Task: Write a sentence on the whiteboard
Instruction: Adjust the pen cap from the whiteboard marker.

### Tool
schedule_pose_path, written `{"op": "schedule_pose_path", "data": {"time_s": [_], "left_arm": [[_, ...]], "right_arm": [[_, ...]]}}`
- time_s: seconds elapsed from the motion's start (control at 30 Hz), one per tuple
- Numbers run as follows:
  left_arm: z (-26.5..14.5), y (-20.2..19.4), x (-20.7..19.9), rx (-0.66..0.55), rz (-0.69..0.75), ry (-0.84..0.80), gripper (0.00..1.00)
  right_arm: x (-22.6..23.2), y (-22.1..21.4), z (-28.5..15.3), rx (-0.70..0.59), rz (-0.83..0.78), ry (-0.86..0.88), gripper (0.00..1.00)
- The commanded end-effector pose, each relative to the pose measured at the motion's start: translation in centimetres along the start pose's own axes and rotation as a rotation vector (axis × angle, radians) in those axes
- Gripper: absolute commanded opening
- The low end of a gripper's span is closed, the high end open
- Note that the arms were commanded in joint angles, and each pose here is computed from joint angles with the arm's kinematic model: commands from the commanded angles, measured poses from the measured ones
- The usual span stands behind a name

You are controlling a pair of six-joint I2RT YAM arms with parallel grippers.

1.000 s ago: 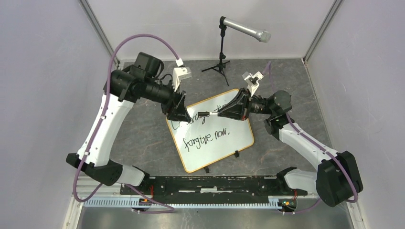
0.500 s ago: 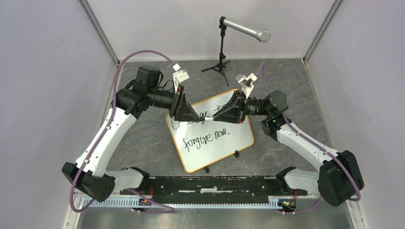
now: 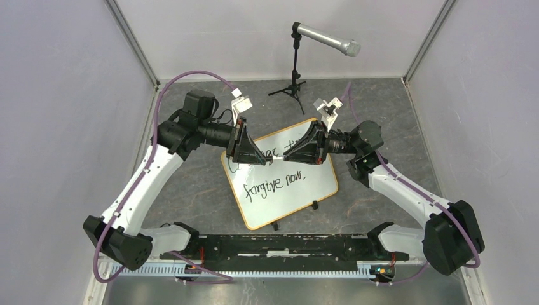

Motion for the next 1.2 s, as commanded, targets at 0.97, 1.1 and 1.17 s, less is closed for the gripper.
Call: {"op": "schedule_pose_path", "data": {"time_s": [0.97,1.1,1.17], "left_arm": [[1.7,1.7,-1.2,-0.004,0.019,-0.105,0.03],[1.9,1.6,-1.0,-0.005,0.008,-0.116,0.02],[1.9,1.8,-1.2,-0.012,0.008,-0.127,0.02]], "right_arm": [[1.3,0.9,3.3,0.016,-0.051,0.102,0.0],[1.8,0.9,3.8,0.013,-0.047,0.129,0.0],[1.9,0.7,4.0,0.017,-0.041,0.136,0.0]]}}
Point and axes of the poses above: each gripper's point midway between its finger pads, its own z axis out along the fingers, its own x axis along the line the jaws close on, y = z × x, the point moved 9 cm from there along -z, back along the fingers, and after that the axes turned 10 degrees about -z, right-handed, at the moved point
